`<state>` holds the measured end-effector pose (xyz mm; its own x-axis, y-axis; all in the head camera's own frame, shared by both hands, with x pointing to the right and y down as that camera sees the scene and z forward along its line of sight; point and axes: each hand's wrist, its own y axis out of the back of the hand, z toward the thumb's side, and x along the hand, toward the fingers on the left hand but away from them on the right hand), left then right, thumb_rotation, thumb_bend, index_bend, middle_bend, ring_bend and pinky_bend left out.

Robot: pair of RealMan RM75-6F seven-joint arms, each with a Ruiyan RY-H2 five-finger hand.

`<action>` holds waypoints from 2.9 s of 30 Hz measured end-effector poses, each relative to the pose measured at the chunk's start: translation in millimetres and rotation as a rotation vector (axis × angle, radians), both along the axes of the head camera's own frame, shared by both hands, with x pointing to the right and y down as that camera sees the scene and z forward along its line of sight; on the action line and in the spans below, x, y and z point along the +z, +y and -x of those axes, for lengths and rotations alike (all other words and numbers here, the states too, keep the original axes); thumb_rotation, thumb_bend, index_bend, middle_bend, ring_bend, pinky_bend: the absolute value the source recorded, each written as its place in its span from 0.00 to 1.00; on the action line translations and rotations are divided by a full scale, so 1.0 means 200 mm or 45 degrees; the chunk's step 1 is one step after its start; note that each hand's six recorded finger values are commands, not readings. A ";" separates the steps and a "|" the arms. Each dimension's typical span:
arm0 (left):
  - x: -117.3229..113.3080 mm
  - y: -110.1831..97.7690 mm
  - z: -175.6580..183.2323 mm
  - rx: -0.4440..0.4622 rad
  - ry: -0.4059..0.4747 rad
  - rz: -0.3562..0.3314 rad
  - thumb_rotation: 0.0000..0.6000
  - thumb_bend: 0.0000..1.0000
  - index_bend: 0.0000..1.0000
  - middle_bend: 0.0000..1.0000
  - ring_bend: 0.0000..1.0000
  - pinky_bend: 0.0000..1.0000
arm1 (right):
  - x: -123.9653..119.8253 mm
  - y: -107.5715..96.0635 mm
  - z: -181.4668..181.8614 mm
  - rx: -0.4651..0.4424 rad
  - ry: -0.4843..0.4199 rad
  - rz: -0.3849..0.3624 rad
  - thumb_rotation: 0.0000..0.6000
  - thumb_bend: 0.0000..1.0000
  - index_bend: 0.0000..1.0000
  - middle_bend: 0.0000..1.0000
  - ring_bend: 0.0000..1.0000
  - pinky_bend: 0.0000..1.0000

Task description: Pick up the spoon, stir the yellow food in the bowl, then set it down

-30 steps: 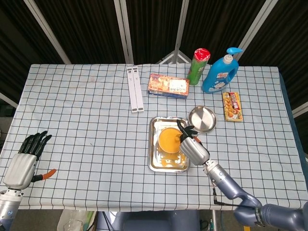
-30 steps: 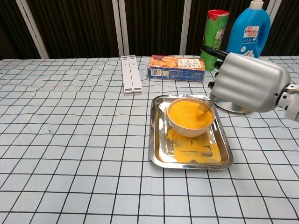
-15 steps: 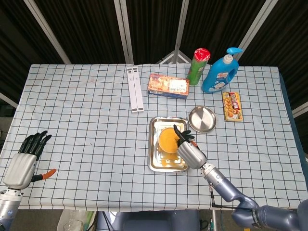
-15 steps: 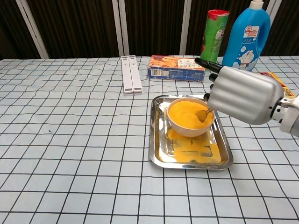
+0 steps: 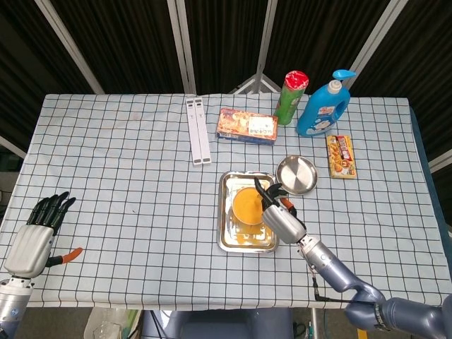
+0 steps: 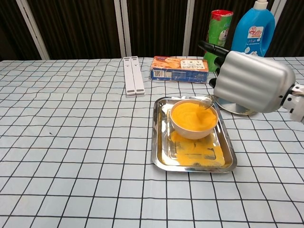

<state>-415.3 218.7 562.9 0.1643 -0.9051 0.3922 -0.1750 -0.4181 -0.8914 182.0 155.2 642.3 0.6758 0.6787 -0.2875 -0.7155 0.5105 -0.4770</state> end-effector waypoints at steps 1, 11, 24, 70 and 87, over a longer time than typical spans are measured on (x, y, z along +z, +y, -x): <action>0.00 0.00 0.00 0.001 -0.001 0.000 1.00 0.00 0.00 0.00 0.00 0.04 | 0.00 0.01 0.00 -0.013 0.007 -0.009 1.00 0.54 0.61 0.61 0.43 0.00; 0.00 0.00 0.00 -0.003 0.001 0.001 1.00 0.00 0.00 0.00 0.00 0.04 | -0.01 0.03 -0.01 -0.077 0.037 -0.056 1.00 0.54 0.61 0.61 0.43 0.00; 0.00 0.00 0.00 0.001 0.001 0.001 1.00 0.00 0.00 0.00 0.00 0.04 | -0.02 0.05 0.01 -0.089 0.014 -0.034 1.00 0.54 0.61 0.61 0.43 0.00; 0.02 0.00 -0.02 -0.008 0.007 0.028 1.00 0.00 0.00 0.00 0.00 0.04 | 0.38 -0.31 -0.55 0.916 -0.367 0.396 1.00 0.54 0.61 0.61 0.43 0.00; 0.03 0.00 -0.01 -0.018 0.011 0.035 1.00 0.00 0.00 0.00 0.00 0.04 | 0.39 -0.36 -0.50 0.933 -0.410 0.323 1.00 0.47 0.00 0.13 0.02 0.00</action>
<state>-413.1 218.0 568.0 0.1550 -0.8963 0.4155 -0.1886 -0.4397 -0.8781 281.8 83.3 720.7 0.1639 0.9188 -0.3590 -0.6335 -0.1809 -0.7523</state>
